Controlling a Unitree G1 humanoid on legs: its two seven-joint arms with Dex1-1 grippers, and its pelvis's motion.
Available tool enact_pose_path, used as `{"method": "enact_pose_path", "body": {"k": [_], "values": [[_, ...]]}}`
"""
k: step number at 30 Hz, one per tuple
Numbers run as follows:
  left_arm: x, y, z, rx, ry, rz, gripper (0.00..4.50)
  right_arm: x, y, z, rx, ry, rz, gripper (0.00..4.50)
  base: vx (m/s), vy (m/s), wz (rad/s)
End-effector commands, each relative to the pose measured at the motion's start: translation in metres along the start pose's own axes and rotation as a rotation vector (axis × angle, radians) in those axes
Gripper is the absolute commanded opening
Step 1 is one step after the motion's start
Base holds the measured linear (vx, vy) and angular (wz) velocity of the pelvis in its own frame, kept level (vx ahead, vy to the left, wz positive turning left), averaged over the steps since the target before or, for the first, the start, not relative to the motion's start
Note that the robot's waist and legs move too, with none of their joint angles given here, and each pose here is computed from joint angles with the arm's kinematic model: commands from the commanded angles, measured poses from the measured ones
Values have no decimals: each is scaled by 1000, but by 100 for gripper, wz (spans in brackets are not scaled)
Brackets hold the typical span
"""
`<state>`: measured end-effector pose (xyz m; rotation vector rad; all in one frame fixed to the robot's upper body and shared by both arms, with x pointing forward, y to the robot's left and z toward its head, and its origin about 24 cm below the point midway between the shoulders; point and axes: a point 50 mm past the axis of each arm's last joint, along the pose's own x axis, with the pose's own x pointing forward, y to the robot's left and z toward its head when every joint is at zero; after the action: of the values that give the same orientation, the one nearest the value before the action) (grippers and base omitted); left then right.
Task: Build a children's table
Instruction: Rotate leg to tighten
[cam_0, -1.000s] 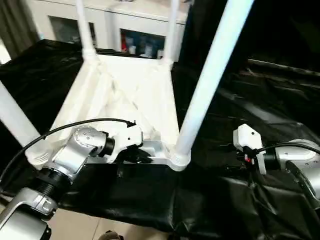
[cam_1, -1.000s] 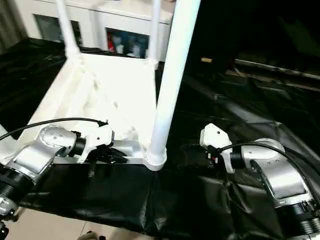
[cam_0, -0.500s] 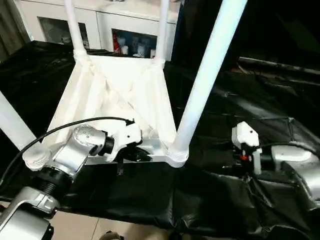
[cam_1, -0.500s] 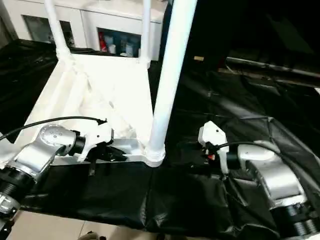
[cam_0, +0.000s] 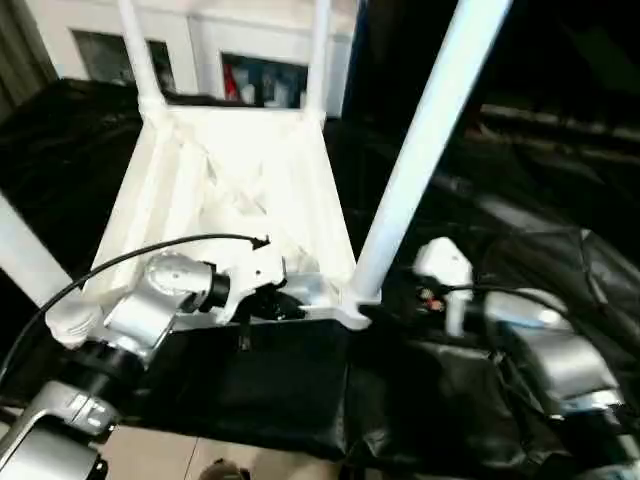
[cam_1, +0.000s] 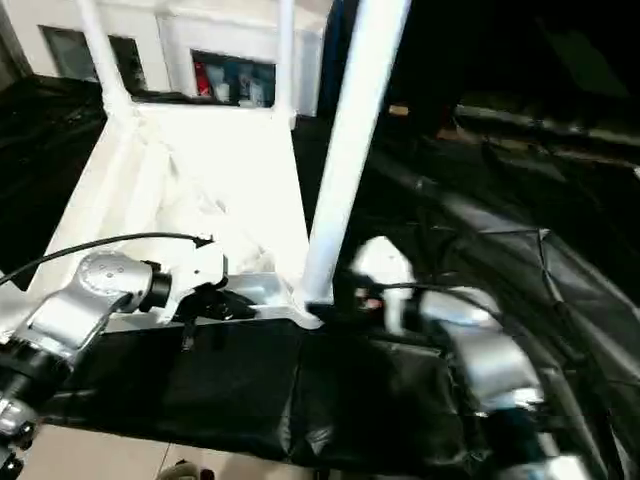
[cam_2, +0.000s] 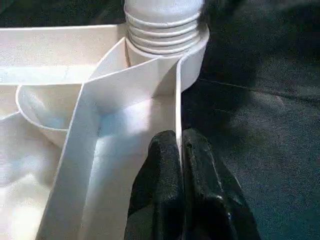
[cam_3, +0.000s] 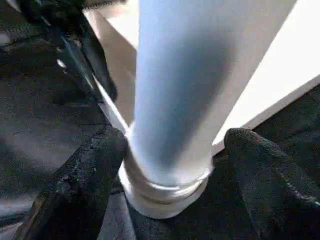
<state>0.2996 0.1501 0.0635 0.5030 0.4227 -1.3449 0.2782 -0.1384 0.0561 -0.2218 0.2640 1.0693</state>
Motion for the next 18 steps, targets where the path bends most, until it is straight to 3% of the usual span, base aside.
{"method": "enact_pose_path", "body": {"k": [1,7,14,18], "values": [[0,1,5,1,-65,33,0,4,-1,4,-26,-2,3,360,0,0,0],[-6,7,13,51,-24,28,0,-2,-4,7,-31,-6,25,360,0,0,0],[-3,13,36,98,-60,39,0,-17,-4,4,-26,12,24,360,0,0,0],[0,13,33,66,-83,82,0,-11,-5,7,-10,-16,-23,360,0,0,0]]}}
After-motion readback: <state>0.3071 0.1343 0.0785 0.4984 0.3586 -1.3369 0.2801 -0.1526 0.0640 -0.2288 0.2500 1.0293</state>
